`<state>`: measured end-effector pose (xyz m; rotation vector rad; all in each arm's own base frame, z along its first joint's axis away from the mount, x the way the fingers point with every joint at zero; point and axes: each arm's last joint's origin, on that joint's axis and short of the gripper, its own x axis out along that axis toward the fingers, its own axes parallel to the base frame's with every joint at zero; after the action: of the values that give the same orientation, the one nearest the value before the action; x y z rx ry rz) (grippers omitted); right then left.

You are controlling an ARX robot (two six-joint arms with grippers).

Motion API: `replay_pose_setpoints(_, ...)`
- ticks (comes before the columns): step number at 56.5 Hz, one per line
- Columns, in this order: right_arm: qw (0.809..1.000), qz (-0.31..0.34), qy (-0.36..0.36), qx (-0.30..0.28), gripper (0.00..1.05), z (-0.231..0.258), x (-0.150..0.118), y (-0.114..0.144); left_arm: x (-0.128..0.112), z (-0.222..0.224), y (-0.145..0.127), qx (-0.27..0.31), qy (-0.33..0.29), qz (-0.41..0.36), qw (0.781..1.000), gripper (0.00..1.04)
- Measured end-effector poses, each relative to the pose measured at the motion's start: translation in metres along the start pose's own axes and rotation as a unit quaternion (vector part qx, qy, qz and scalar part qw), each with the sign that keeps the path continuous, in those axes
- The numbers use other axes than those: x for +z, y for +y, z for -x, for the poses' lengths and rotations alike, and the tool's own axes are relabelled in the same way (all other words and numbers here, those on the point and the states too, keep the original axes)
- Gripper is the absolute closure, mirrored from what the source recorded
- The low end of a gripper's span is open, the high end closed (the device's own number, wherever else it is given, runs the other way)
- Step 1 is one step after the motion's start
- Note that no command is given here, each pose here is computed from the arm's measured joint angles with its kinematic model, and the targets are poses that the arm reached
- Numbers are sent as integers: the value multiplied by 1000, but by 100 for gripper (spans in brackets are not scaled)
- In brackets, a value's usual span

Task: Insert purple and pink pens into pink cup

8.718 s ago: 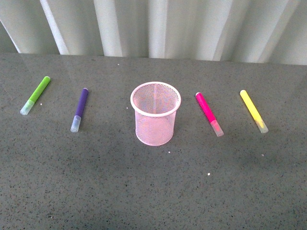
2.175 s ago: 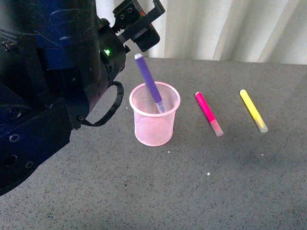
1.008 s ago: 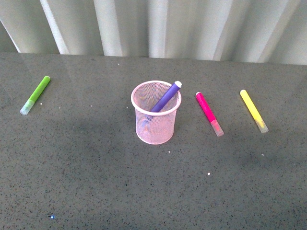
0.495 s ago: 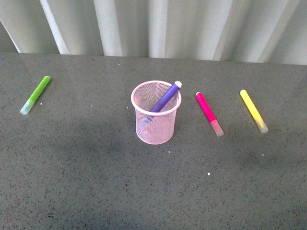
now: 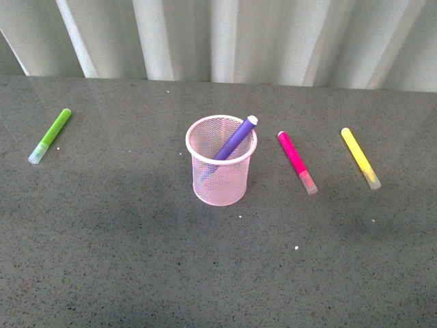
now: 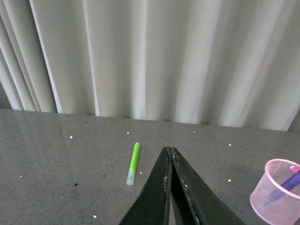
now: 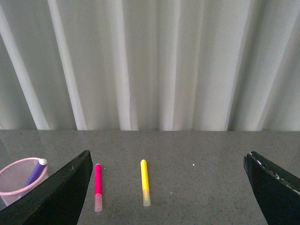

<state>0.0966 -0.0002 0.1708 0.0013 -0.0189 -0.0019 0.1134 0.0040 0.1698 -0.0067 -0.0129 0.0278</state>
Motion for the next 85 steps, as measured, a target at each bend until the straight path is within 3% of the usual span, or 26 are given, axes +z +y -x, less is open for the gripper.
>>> replay_pose_setpoints(62, 1000, 0, 0, 0, 7, 0, 0, 0, -3, 16, -4, -14, 4, 0, 1000, 101)
replay_pose_setpoints(74, 1000, 0, 0, 0, 7, 0, 0, 0, -3, 16, -4, -14, 4, 0, 1000, 67)
replay_pose_setpoints(79, 1000, 0, 0, 0, 7, 0, 0, 0, -3, 16, -4, -14, 4, 0, 1000, 45)
replay_pose_setpoints(85, 997, -28, -23, 68, 7, -3, 8, -1, -3, 16, -4, -14, 4, 0, 1000, 27)
